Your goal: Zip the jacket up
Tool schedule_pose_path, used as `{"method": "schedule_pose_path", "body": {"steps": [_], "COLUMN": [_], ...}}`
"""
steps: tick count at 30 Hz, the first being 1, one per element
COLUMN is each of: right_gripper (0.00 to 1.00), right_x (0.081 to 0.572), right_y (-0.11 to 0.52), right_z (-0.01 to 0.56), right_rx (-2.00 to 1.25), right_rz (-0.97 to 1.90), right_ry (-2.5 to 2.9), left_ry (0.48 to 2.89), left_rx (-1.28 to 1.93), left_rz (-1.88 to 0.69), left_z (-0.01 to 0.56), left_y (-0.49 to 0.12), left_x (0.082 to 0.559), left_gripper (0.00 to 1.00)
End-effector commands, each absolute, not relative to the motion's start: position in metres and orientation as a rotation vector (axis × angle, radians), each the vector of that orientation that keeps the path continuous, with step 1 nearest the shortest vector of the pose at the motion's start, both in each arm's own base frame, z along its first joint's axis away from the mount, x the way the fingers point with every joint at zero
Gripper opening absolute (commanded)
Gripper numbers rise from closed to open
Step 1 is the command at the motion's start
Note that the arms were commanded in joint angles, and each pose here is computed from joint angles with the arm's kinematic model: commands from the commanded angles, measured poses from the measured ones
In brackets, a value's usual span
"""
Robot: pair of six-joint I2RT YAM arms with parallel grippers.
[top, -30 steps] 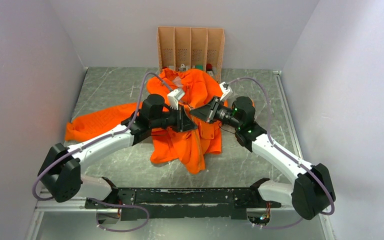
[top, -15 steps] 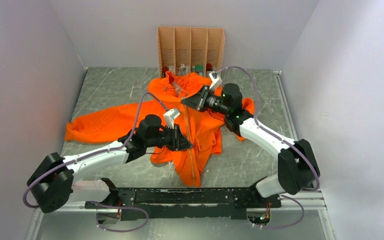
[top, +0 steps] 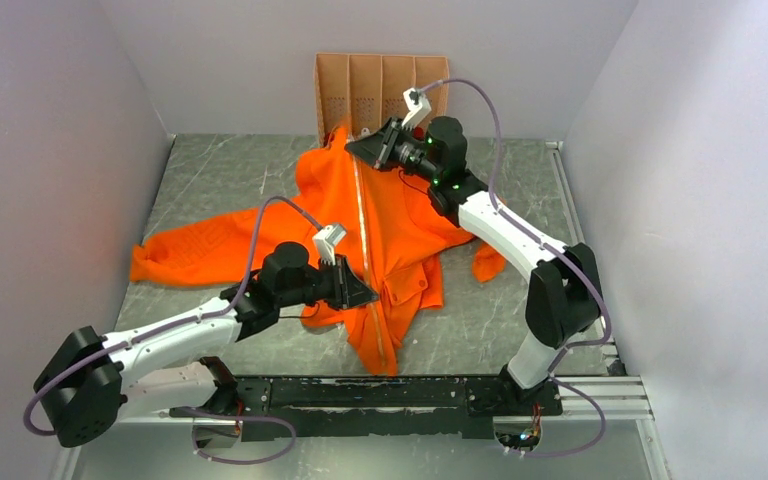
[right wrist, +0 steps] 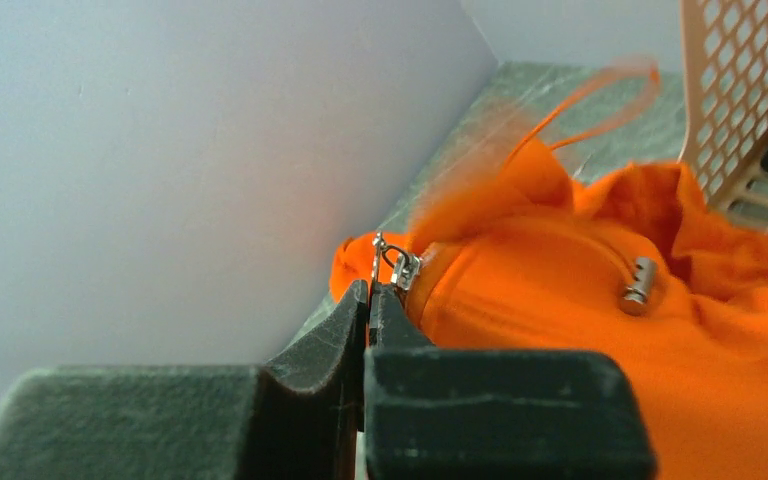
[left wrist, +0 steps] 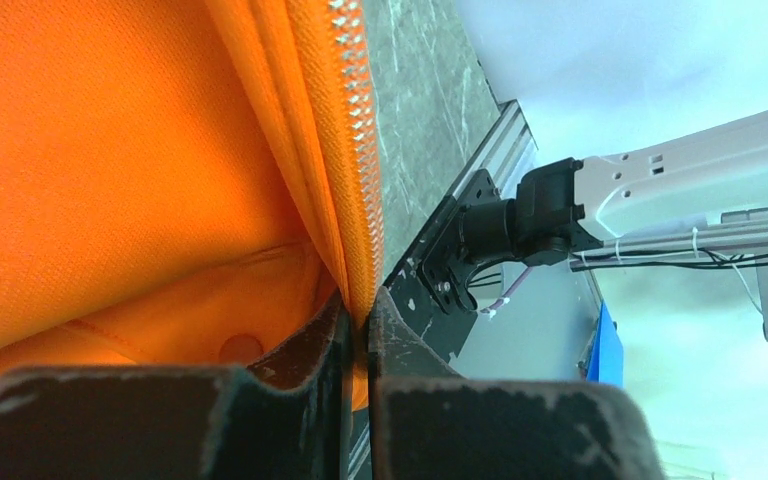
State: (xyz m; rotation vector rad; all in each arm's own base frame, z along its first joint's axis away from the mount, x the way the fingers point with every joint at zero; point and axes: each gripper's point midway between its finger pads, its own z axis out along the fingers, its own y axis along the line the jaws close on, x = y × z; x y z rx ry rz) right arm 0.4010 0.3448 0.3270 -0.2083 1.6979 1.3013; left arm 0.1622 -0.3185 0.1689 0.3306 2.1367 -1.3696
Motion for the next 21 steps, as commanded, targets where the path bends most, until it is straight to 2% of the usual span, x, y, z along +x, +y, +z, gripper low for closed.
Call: {"method": "schedule_pose_path", "body": {"steps": [1,11,21], "right_gripper": [0.00,0.00,0.00], "right_x": [0.436,0.439,0.414], "right_y": [0.320,0.285,0.269], "right_z": [0.426,0.522,0.549], "right_rx": [-0.181,-0.175,-0.191], "right_rz": [1.168,1.077,1.051], "right_ry": [1.380,1.180,1.113], "left_ry": [2.278,2.283,2.302], "left_rx": [0.400,0.418,0.393], "left_rz": [-1.415,-1.416,-1.310], "left_z": [0.145,0.143,0.143], "left_y": [-0.313,-0.314,-0.312], "left_x": [0.123,0.119,0.133], "left_gripper": [0.08,0.08,0.08]}}
